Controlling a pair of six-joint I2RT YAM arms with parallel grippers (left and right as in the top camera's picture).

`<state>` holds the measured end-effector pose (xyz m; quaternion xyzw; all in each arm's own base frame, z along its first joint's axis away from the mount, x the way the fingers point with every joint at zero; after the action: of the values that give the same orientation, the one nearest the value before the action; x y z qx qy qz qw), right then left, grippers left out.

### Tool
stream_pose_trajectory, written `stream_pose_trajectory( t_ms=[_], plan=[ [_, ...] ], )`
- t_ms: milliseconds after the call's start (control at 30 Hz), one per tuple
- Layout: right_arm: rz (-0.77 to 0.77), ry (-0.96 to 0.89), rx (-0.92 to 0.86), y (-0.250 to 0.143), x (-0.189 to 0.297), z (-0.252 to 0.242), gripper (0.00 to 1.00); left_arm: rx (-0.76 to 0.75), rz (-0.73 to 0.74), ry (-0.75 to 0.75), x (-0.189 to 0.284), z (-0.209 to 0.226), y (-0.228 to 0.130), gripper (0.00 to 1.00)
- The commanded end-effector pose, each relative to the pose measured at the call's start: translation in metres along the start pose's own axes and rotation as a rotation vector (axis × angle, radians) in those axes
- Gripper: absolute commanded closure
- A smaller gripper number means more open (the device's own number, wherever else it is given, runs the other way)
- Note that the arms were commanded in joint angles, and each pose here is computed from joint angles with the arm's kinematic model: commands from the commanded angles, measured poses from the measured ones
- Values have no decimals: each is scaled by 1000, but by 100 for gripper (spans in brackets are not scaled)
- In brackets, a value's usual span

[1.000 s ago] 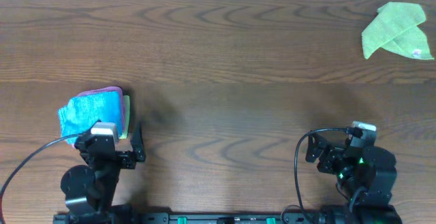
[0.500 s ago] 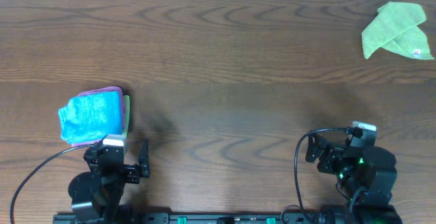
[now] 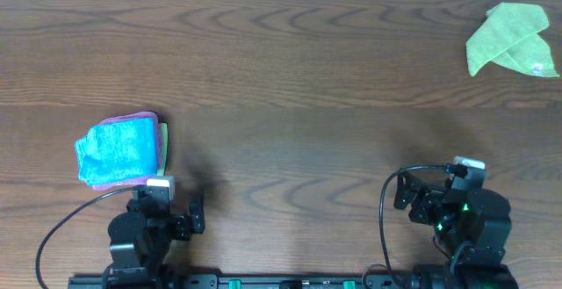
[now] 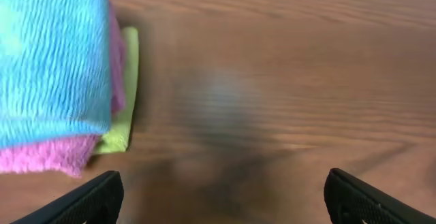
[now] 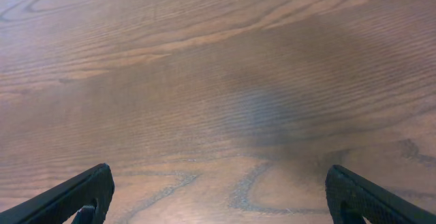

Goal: Fold the cloth

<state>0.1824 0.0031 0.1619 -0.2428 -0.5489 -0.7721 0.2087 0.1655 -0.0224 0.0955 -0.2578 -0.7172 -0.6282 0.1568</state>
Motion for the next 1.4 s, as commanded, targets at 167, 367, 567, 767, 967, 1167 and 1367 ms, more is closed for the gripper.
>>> stream_pose_trajectory(
  t_ms=[167, 367, 567, 767, 967, 1167, 1367],
  plan=[
    [-10, -12, -17, 1, 1, -2, 1, 50, 12, 84, -1, 11, -5, 5],
    [-10, -12, -17, 1, 1, -2, 1, -33, 41, 60, -1, 7, -10, 5],
    [-10, -12, -17, 1, 1, -2, 1, -73, 77, 60, 0, 7, -18, 5],
    [-10, -12, -17, 1, 1, -2, 1, -72, 77, 61, 0, 7, -18, 5],
    [-10, -12, -17, 1, 1, -2, 1, -72, 77, 61, 0, 7, -17, 5],
    [-9, -12, -17, 1, 1, -2, 1, -72, 77, 61, 0, 7, -18, 5],
    [-10, -12, -17, 1, 1, -2, 1, -72, 77, 61, 0, 7, -17, 5]
  ],
)
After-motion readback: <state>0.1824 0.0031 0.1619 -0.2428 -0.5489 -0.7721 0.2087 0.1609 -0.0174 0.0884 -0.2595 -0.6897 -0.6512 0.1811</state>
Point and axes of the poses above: each gripper's point midway between its finger pads, its own x axis back along the fingers, its own z axis along the line the jaws close on, y = z × x, the point moved 3 cm from there along x, back along the fingers, and after that the axes turned 1 degree about -x, right-handed, at the moved point
